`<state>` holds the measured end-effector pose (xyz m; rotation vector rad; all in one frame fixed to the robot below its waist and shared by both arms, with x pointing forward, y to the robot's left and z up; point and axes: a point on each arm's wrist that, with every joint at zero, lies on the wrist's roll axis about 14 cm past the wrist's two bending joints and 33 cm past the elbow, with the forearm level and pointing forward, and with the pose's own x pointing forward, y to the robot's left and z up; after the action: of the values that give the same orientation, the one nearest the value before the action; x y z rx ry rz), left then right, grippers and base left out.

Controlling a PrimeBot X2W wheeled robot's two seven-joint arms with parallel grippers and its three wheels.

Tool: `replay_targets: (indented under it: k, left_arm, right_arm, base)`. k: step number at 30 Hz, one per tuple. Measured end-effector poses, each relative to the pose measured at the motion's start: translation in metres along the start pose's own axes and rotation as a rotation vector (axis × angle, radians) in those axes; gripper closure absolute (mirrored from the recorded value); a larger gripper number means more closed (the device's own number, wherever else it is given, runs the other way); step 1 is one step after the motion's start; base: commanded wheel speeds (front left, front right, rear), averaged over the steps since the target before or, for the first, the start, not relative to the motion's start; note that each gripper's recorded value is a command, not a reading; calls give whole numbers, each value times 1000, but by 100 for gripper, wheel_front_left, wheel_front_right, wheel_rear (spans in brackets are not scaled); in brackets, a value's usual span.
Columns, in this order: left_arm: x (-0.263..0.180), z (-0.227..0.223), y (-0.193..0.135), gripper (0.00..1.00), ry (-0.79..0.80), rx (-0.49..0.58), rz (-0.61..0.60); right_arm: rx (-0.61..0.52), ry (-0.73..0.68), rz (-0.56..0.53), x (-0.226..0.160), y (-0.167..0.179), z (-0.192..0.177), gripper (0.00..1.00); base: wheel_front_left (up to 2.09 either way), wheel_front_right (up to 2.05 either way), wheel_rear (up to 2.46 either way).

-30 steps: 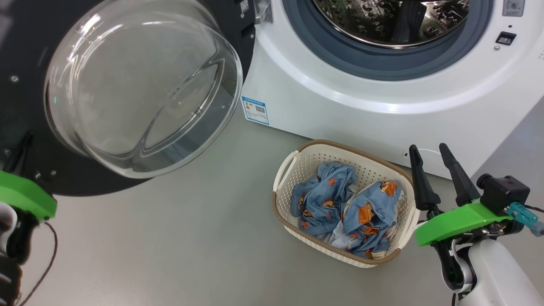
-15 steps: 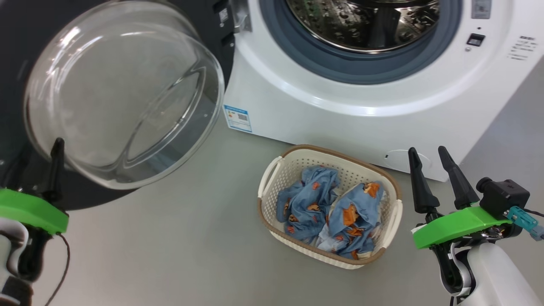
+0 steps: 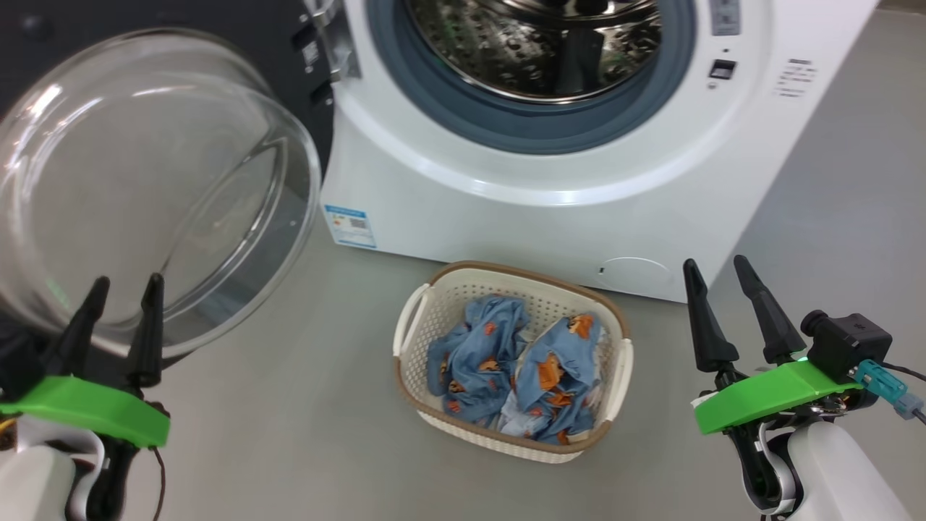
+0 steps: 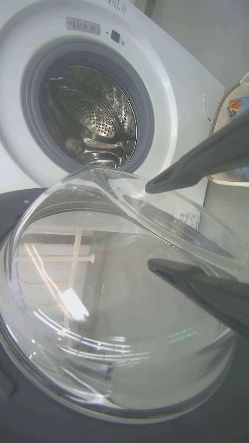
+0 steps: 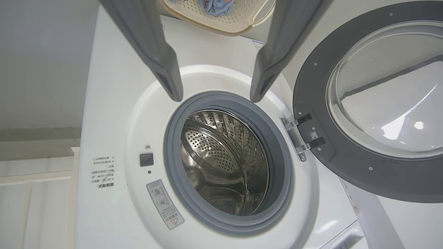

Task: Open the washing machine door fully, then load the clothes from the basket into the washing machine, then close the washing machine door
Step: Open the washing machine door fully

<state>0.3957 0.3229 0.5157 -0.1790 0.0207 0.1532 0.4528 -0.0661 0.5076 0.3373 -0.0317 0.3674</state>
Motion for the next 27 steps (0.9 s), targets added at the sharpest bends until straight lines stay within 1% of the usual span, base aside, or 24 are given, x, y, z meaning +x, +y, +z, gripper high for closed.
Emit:
replay_targets:
  k: [1, 14, 20, 23, 27]
  left_arm:
    - [1, -2, -10, 0, -2, -2, -21]
    - [8, -17, -69, 0, -3, -41, -126]
    - [10, -18, -91, 0, -13, -69, -163]
    - [9, -18, -98, 0, -18, -70, -175]
    - [5, -21, -112, 0, -20, -107, -204]
  right_arm:
    - [-4, -9, -6, -3, -2, 4, 0]
    - [-34, -60, -82, -31, -25, 27, 0]
    - [-58, -78, -121, -44, -39, 38, 0]
    - [-71, -83, -131, -48, -43, 41, 0]
    - [-89, -94, -153, -57, -50, 48, 0]
  base:
    - [0, 0, 0]
    - [0, 0, 0]
    - [0, 0, 0]
    - [0, 0, 0]
    - [0, 0, 0]
